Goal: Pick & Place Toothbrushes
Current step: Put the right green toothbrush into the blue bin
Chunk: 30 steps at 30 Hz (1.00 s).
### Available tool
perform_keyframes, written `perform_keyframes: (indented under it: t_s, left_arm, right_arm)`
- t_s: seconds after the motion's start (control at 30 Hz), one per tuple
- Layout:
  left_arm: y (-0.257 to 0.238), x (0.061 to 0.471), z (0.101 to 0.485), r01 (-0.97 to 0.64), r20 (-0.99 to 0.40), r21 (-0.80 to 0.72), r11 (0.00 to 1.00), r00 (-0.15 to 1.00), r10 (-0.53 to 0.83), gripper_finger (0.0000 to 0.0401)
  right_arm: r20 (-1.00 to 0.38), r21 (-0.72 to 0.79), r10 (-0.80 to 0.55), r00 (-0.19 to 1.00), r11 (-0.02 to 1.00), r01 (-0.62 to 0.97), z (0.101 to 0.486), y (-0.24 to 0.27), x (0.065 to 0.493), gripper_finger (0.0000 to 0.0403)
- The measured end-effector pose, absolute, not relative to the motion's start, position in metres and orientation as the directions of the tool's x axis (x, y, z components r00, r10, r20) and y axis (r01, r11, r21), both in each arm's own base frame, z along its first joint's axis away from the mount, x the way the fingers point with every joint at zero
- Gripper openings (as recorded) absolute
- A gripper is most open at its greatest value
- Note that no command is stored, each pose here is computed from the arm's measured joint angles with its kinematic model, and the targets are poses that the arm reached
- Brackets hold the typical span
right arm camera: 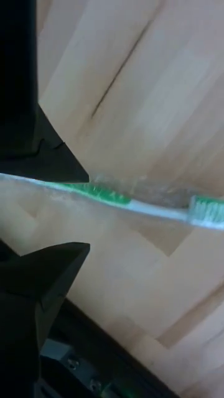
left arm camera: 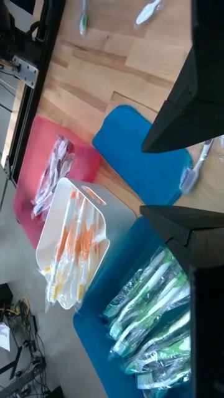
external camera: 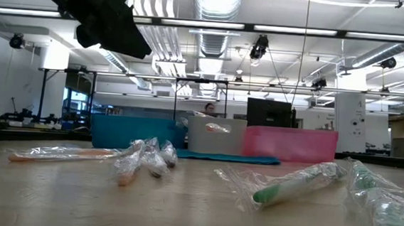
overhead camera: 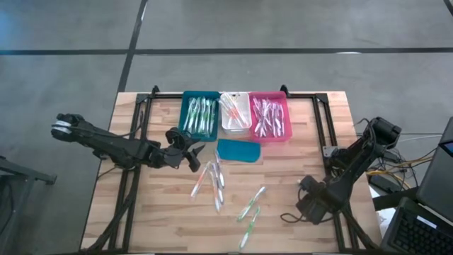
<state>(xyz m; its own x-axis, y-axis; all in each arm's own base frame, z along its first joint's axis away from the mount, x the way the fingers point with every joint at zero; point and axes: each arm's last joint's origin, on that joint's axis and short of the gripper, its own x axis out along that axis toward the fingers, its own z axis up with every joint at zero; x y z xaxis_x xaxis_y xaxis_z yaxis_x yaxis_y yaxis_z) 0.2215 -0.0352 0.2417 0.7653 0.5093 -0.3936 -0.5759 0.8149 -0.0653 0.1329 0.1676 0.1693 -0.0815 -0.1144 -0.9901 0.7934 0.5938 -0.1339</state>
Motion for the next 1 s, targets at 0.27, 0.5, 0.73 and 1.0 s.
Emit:
perform_keyframes:
  t_s: [0.27,0.5,0.73,1.0]
  left_arm:
    - [-0.035,0.222,0.242,-0.576,-0.394,-0.068,0.815,0.766,0.509,0.0152]
    - [-0.035,0.222,0.242,-0.577,-0.393,-0.069,0.814,0.766,0.509,0.0152]
    - [-0.035,0.222,0.242,-0.577,-0.393,-0.069,0.814,0.766,0.509,0.0152]
    - [-0.035,0.222,0.242,-0.577,-0.393,-0.069,0.814,0.766,0.509,0.0152]
  right_arm:
    - [-0.996,-0.085,-0.059,-0.062,0.595,0.799,0.152,0.166,0.131,0.0139]
    - [-0.999,-0.046,-0.012,-0.048,0.595,0.802,0.142,0.165,0.130,0.0146]
    - [-0.999,0.006,0.036,-0.019,0.596,0.803,0.133,0.164,0.129,0.0149]
    - [-0.999,0.023,0.046,-0.005,0.602,0.798,0.136,0.167,0.131,0.0068]
